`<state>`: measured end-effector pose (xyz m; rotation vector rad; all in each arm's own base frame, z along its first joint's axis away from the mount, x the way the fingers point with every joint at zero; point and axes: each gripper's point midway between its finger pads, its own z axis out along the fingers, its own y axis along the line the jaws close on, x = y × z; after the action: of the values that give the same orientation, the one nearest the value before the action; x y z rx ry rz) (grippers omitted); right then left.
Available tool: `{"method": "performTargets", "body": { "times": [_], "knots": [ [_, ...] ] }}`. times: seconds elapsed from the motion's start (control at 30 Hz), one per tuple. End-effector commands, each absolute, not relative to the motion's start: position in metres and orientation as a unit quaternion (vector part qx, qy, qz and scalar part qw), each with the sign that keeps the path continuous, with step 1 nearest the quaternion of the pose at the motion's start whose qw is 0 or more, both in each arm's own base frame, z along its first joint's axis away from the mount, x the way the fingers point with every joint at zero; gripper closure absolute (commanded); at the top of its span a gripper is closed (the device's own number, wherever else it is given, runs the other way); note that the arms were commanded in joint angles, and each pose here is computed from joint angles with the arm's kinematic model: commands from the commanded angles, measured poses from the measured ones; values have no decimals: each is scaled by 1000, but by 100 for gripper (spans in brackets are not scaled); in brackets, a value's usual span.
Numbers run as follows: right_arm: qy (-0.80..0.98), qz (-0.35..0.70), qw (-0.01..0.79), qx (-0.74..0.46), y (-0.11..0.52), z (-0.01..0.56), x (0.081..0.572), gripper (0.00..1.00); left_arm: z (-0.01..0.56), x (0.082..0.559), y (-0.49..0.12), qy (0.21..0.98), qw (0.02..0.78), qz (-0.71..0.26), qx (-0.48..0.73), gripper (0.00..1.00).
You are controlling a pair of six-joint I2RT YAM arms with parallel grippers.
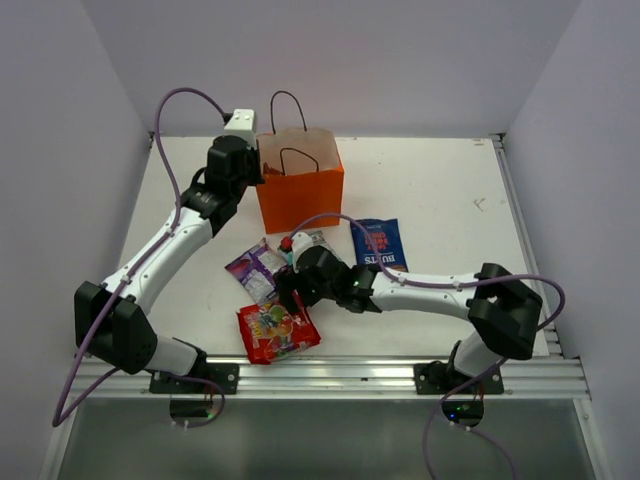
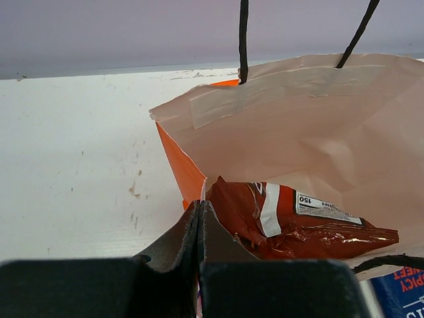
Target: Place the snacks into the paper bag
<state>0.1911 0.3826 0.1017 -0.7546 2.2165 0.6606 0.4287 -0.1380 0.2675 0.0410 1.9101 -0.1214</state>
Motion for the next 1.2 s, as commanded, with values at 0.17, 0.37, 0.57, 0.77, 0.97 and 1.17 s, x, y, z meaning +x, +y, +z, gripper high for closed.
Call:
{"method": "performTargets", "body": {
  "times": [0.17, 0.37, 0.57, 0.77, 0.97, 1.17],
  "knots": [
    [862, 255, 328, -291, 399, 82, 176, 20, 275, 426, -135, 807, 588, -42, 25, 100],
    [873, 218, 323, -293, 379, 70, 174, 23, 275, 425, -133, 807, 589, -39, 23, 100],
    [884, 209, 295, -297, 374, 44, 167, 62, 276, 425, -133, 806, 590, -39, 23, 100],
    [884, 202, 301, -294, 372, 47, 170, 100, 278, 424, -132, 805, 592, -38, 22, 100],
    [872, 160, 365, -284, 350, 100, 190, 100, 279, 423, -132, 805, 592, -39, 22, 100],
    [830, 119, 495, -229, 306, 224, 220, 100, 277, 423, -132, 805, 591, -40, 23, 100]
  ]
}}
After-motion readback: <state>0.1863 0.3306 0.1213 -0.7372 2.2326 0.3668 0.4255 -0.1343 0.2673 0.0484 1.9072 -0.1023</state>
